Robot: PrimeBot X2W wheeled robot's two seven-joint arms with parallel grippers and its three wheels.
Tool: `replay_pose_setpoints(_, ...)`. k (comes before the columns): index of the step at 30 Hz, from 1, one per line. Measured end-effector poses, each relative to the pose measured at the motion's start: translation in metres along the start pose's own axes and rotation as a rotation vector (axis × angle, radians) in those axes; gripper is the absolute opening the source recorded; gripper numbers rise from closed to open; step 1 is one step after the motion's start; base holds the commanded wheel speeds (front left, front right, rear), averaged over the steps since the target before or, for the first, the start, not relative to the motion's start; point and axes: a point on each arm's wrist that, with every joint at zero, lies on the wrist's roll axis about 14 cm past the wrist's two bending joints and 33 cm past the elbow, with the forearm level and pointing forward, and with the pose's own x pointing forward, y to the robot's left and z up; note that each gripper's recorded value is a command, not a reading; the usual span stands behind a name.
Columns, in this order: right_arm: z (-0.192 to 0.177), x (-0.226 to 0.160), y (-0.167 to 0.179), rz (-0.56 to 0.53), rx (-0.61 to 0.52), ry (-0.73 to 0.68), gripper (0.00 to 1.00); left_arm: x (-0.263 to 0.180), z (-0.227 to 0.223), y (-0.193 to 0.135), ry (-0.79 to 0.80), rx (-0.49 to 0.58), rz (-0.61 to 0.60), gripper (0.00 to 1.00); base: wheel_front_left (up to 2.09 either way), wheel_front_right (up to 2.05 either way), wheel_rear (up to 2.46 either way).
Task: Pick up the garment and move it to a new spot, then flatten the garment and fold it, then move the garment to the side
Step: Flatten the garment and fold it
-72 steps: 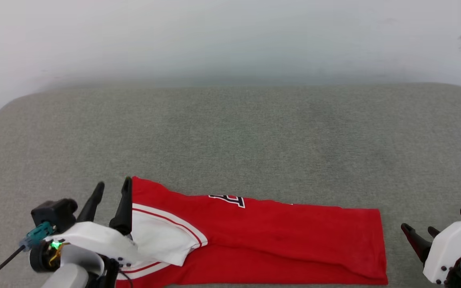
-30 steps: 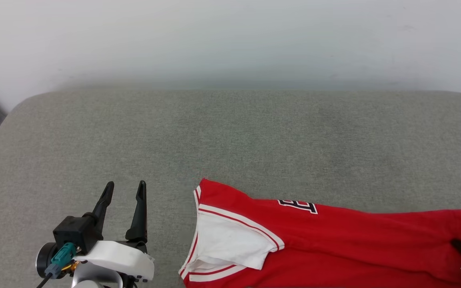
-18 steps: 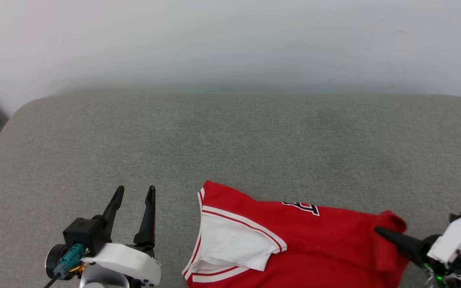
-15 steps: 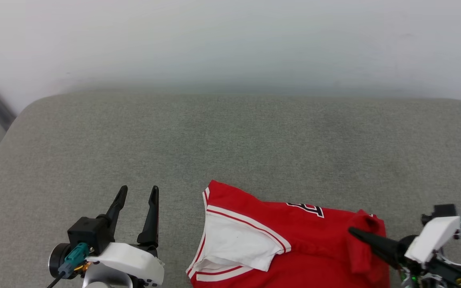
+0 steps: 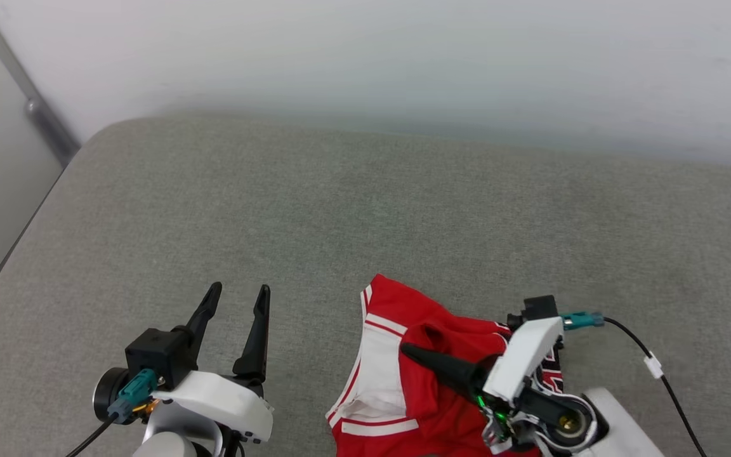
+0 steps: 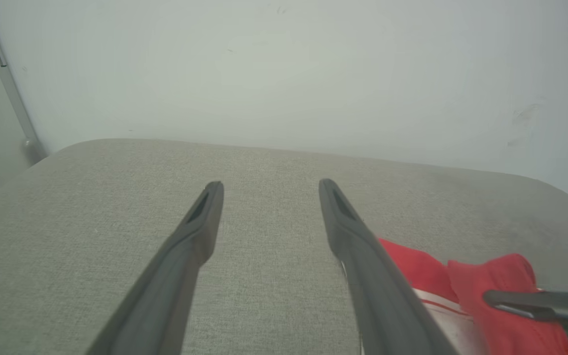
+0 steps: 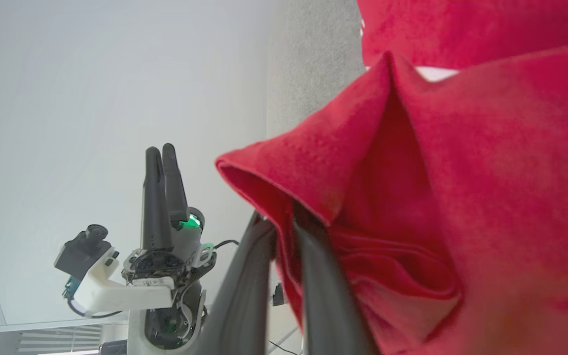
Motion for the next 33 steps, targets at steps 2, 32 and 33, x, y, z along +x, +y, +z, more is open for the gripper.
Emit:
replay_pose_setpoints(2,-0.002,0.010,-0.001,-0.014,-0.022,-0.002,0.11,0.001,-0.001,0.003,0.003,0.001,0.010,1.00,0.00,0.00,0.00)
replay_pose_setpoints(32,0.175,-0.181,-0.015,-0.504,-1.084,-0.835,1.00,0.011,-0.004,-0.021,-0.007,0.004,-0.045,1.00,0.00,0.00,0.00)
replay_pose_setpoints(33,0.175,-0.190,-0.012,-0.511,-1.098,-0.868,1.00,0.012,-0.003,-0.022,-0.010,0.008,-0.046,1.00,0.00,0.00,0.00)
